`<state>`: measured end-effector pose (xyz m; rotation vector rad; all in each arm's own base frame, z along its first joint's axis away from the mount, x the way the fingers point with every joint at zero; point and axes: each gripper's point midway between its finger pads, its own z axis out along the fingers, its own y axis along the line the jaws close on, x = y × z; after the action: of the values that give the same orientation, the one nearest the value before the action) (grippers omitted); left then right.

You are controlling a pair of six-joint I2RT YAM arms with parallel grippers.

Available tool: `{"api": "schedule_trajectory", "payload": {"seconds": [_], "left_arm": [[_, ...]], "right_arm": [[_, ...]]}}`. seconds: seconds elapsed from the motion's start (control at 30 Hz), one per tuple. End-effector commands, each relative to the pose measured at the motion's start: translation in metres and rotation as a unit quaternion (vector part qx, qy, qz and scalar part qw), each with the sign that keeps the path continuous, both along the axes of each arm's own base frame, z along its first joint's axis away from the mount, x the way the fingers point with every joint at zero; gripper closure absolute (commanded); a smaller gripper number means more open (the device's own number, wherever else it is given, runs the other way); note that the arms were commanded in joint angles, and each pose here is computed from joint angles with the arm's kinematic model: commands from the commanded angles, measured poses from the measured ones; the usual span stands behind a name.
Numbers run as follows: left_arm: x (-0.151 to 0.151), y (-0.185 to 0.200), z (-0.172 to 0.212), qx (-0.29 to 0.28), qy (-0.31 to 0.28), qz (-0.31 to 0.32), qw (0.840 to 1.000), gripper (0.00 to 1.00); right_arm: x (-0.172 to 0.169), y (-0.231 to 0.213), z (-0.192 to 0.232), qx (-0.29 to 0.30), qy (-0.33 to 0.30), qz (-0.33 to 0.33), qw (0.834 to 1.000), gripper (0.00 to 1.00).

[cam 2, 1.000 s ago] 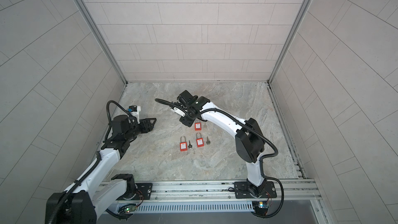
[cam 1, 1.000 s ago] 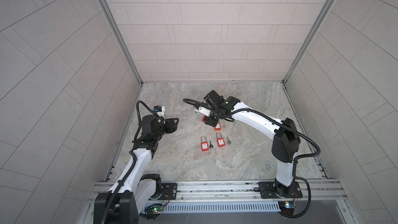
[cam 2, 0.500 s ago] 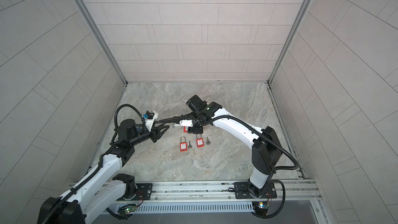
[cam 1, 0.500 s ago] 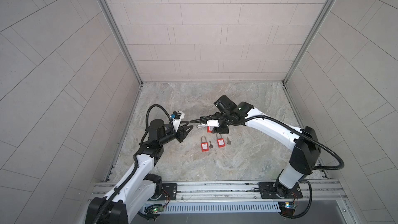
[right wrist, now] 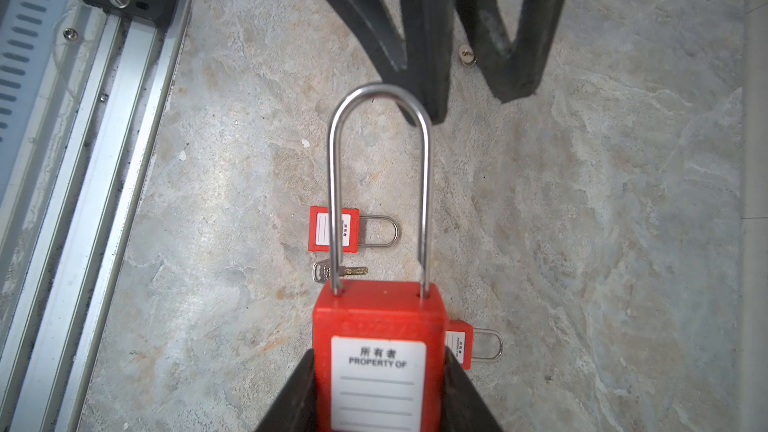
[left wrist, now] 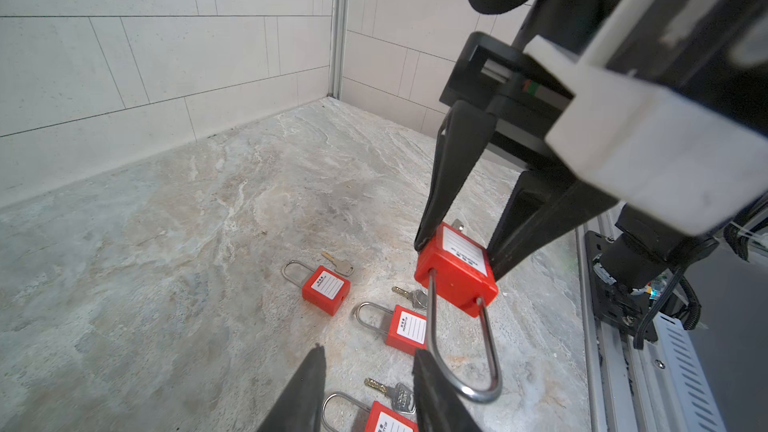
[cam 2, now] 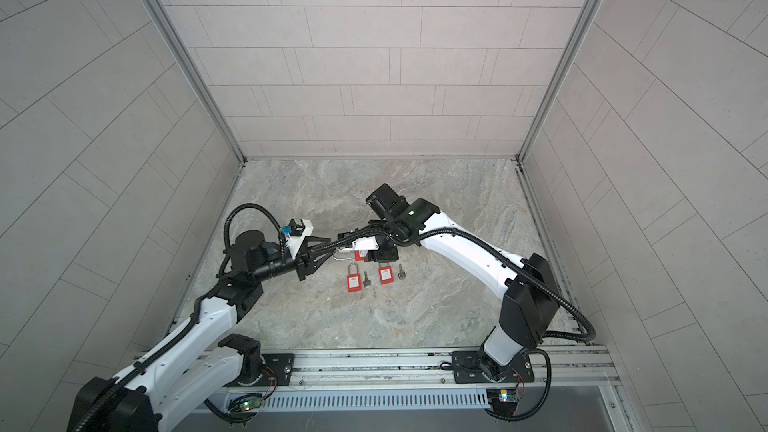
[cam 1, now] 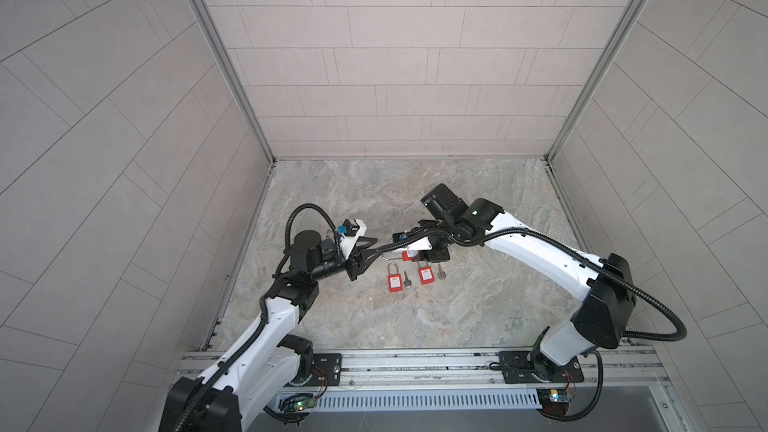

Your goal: Lock with the key

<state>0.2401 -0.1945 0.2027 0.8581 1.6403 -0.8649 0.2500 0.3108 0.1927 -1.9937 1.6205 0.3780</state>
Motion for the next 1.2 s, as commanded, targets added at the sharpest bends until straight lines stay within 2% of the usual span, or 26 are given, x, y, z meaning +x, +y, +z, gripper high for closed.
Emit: {"api": "schedule_trajectory", "payload": {"seconds": [0.0,0.2,0.53,0.8,1.17], "left_arm": [[-0.007,0.0,0.01,0.005,-0.041,-0.009,0.999,0.59],[-0.012,0.009,0.015,0.022,-0.057,0.016,0.998,0.55],[-0.025,-0.003,0.013,0.005,-0.023,-0.024,0.999,0.54],[-0.021,-0.014,0.005,0.017,-0.008,-0.043,0.999,0.61],[-0.014,-0.019,0.011,-0.002,-0.008,-0.043,0.999,0.72]], "right_arm": [[-0.002,-0.004,0.011,-0.001,-0.022,0.013,1.0,0.59],[0.006,-0.012,0.012,-0.018,-0.053,0.002,0.998,0.6],[0.005,-0.008,0.019,-0.012,-0.08,0.009,0.997,0.6],[0.002,0.0,0.026,-0.003,-0.094,0.021,0.995,0.6],[-0.001,-0.001,0.022,-0.009,-0.093,0.03,0.995,0.6]]}}
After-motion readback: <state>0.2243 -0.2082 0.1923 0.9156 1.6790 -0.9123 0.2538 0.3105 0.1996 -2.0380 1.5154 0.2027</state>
